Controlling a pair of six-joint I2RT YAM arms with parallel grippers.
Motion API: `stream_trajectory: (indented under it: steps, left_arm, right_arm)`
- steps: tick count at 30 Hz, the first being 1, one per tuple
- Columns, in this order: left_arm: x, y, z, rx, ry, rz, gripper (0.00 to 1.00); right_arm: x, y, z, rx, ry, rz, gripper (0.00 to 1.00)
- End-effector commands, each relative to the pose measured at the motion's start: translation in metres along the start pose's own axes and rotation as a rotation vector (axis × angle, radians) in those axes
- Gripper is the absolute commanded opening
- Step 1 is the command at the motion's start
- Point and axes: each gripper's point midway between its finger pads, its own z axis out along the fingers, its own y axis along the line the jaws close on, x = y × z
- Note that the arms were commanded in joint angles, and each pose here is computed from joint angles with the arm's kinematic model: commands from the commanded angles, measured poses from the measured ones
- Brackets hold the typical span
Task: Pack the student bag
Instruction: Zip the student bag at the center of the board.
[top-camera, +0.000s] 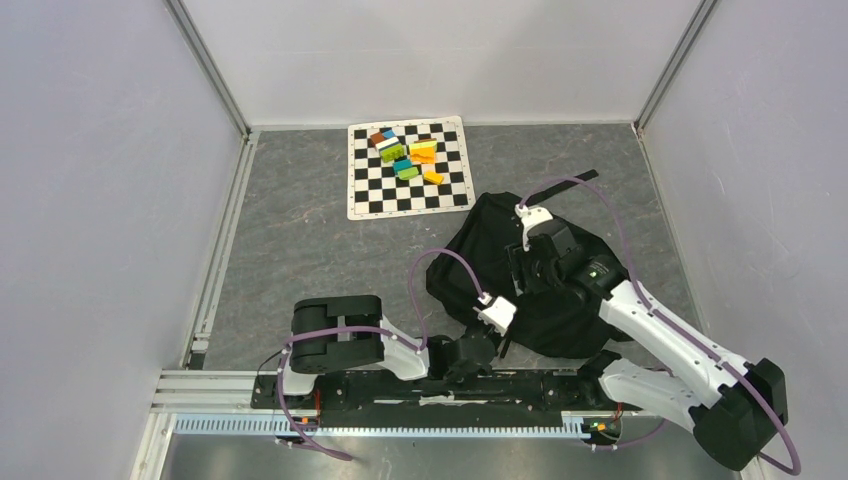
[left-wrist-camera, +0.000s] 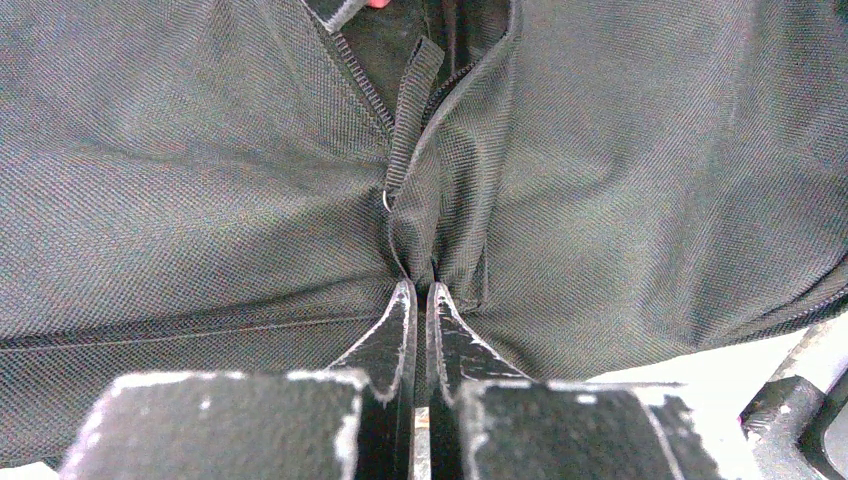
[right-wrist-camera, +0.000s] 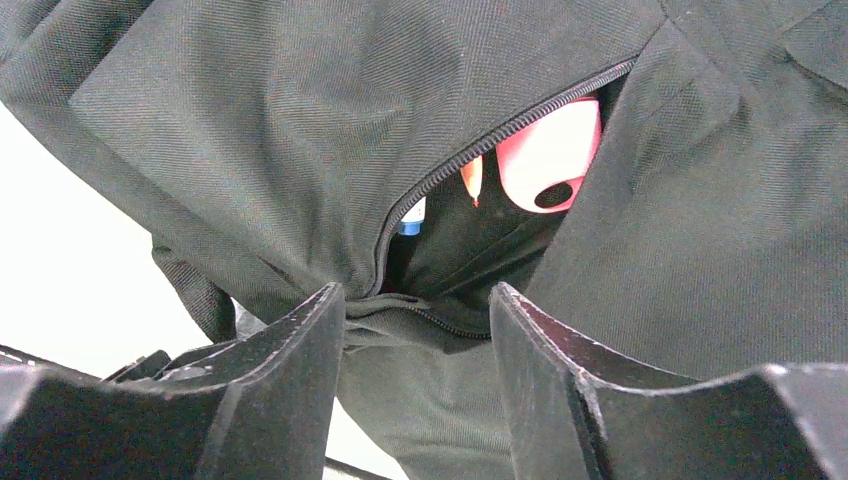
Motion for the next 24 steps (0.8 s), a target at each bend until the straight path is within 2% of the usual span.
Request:
stream_trajectory:
  steps: [1,8,18,20,24]
  left_arm:
    - [0.004,0.002,-0.004,-0.011,-0.005,0.017,0.02]
    - [0.001,0.002,-0.005,-0.011,-0.009,0.014,0.02]
    - [0.001,0.002,-0.004,-0.015,-0.009,0.019,0.02]
    - [0.001,0.003,-0.004,-0.017,-0.009,0.02,0.02]
    - [0.002,0.002,-0.004,-0.014,-0.006,0.025,0.02]
  right_arm:
    - [0.003,0.004,0.011,-0.085,0.008,-0.033,0.59]
    - [0.013,0.007,0.021,-0.221,0.02,-0.021,0.56]
    - [0.034,0.002,0.033,-0.276,0.075,-0.02,0.48]
    - [0.037,0.005,0.034,-0.292,0.077,-0.016,0.45]
    - [0.037,0.008,0.035,-0.316,0.07,0.001,0.32]
